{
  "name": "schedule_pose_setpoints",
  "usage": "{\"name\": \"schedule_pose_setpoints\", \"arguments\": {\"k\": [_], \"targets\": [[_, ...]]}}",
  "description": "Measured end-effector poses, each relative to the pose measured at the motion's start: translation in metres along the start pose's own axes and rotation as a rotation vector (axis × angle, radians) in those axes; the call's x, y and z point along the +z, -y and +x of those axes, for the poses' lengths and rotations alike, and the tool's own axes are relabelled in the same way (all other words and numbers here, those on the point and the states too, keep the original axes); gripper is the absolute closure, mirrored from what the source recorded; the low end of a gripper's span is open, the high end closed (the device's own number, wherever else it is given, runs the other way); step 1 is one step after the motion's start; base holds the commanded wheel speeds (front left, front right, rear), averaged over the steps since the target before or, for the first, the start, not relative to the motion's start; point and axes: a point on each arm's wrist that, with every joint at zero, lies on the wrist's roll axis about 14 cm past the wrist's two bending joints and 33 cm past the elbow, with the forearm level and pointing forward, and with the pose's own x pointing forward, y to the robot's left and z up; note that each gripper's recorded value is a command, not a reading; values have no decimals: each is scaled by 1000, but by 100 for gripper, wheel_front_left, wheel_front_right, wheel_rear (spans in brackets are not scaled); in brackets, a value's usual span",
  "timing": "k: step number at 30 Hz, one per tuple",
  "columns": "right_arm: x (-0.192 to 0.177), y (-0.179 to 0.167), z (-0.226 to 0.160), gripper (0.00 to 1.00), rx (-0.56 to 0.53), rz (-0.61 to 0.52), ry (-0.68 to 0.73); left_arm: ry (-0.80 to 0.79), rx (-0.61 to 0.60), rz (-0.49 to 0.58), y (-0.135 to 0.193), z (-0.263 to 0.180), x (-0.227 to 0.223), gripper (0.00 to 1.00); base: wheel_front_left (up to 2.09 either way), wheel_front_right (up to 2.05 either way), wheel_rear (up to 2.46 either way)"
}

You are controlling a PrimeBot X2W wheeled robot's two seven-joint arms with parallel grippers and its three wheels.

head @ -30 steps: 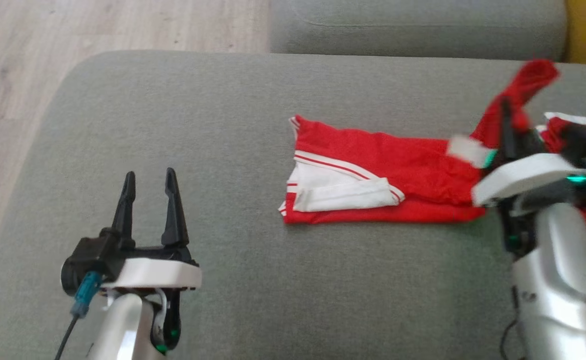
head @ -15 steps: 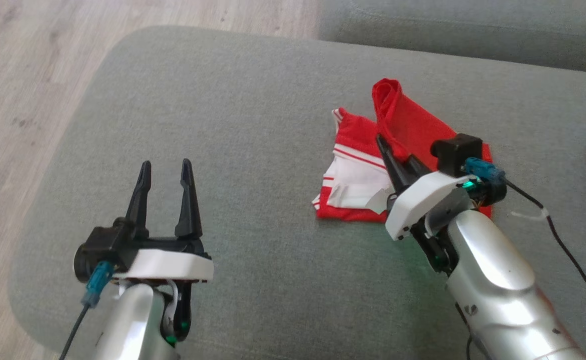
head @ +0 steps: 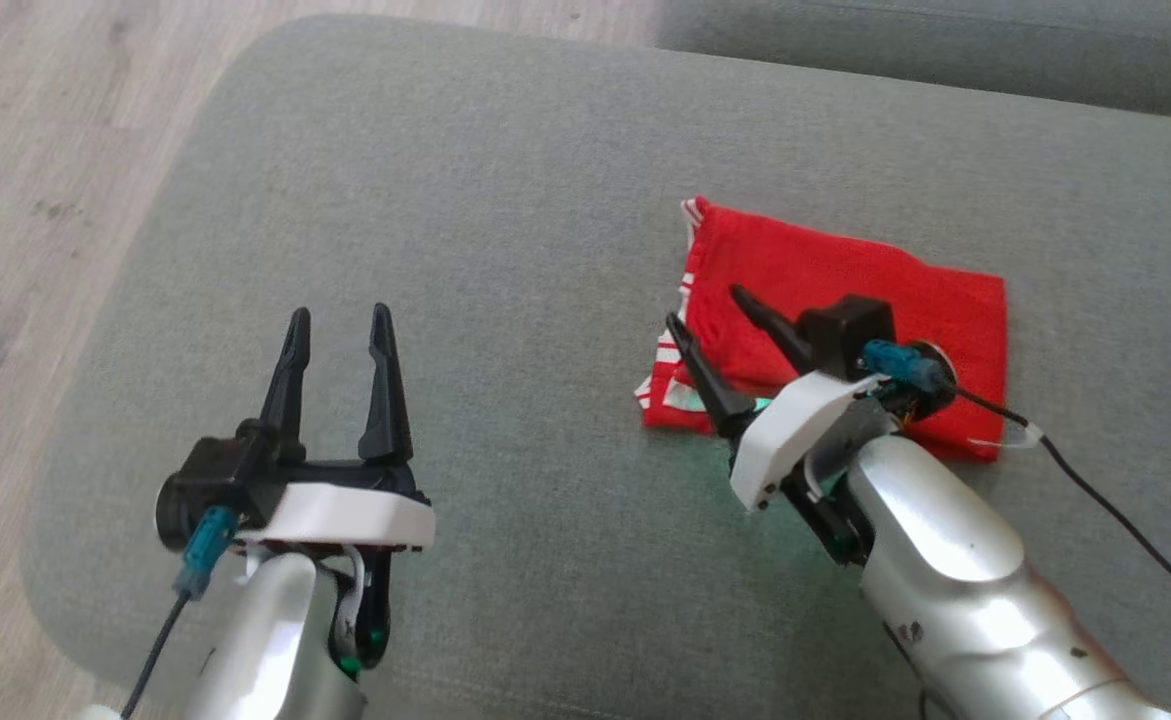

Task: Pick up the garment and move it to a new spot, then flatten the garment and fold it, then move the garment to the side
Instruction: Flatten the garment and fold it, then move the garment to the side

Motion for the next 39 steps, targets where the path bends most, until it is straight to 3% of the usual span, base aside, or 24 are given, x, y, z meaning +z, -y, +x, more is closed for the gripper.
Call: {"name": "schedule_pose_setpoints", "arguments": {"k": [6, 15, 18, 23, 29, 39], "targets": [[39, 36, -18, 0, -115, -8, 165, 20, -30, 6, 10, 6, 6, 0, 0, 0, 0], [85, 131, -98, 0, -464, -71, 367, 12, -132, 21, 44, 15, 0, 0, 0, 0, 0], [82, 144, -134, 0, -556, -91, 400, 0, -164, 34, 54, 17, -4, 0, 0, 0, 0], [42, 153, -184, 0, -675, -42, 363, -11, -201, 40, 68, 18, -9, 0, 0, 0, 0], [12, 146, -206, 0, -717, 28, 332, -54, -193, 38, 65, 9, -25, 0, 0, 0, 0], [4, 147, -197, 0, -705, 32, 304, -68, -181, 38, 61, 10, -30, 0, 0, 0, 0]]}}
